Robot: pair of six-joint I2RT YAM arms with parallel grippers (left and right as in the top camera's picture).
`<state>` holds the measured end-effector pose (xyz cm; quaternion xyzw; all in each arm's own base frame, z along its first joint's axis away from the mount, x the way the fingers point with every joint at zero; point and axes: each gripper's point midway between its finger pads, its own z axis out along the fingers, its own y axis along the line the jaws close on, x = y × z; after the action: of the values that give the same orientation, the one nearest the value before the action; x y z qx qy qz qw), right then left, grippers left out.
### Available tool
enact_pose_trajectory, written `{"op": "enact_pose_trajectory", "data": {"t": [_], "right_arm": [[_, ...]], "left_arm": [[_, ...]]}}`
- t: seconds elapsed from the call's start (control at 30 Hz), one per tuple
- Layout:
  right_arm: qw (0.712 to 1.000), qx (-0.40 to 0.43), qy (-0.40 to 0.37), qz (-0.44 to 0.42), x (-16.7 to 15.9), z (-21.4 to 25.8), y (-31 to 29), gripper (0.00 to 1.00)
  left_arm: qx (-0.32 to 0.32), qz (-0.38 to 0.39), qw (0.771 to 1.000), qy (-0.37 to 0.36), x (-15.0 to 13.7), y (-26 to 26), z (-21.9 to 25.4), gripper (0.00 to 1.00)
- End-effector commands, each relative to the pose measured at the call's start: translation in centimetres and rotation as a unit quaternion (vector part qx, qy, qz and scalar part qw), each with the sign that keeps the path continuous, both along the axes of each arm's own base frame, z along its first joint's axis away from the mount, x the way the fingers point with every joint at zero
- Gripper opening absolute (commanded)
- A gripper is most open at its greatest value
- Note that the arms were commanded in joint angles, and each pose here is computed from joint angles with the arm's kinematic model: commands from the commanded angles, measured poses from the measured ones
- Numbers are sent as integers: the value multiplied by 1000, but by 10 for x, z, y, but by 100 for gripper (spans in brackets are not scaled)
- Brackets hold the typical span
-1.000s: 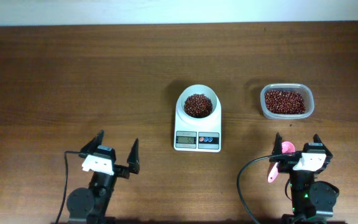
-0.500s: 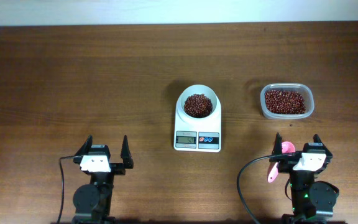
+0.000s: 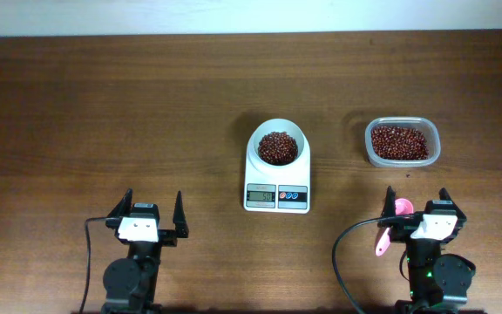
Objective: Scoop and weigh 50g on scale
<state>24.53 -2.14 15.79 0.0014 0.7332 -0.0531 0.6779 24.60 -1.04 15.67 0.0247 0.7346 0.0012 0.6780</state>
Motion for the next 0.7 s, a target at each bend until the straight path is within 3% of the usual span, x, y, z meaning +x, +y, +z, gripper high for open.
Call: {"op": "enact_pose_trajectory", "data": {"t": [0.0,0.67], "right_arm": [[1000,1,1,-1,0,-2,0,99],[1000,1,1,-1,0,-2,0,99]], "left_arm": [[-9,-8,1000,3,-1,-3,-2,99],[-9,19,1000,-2,0,10,0,99]]}}
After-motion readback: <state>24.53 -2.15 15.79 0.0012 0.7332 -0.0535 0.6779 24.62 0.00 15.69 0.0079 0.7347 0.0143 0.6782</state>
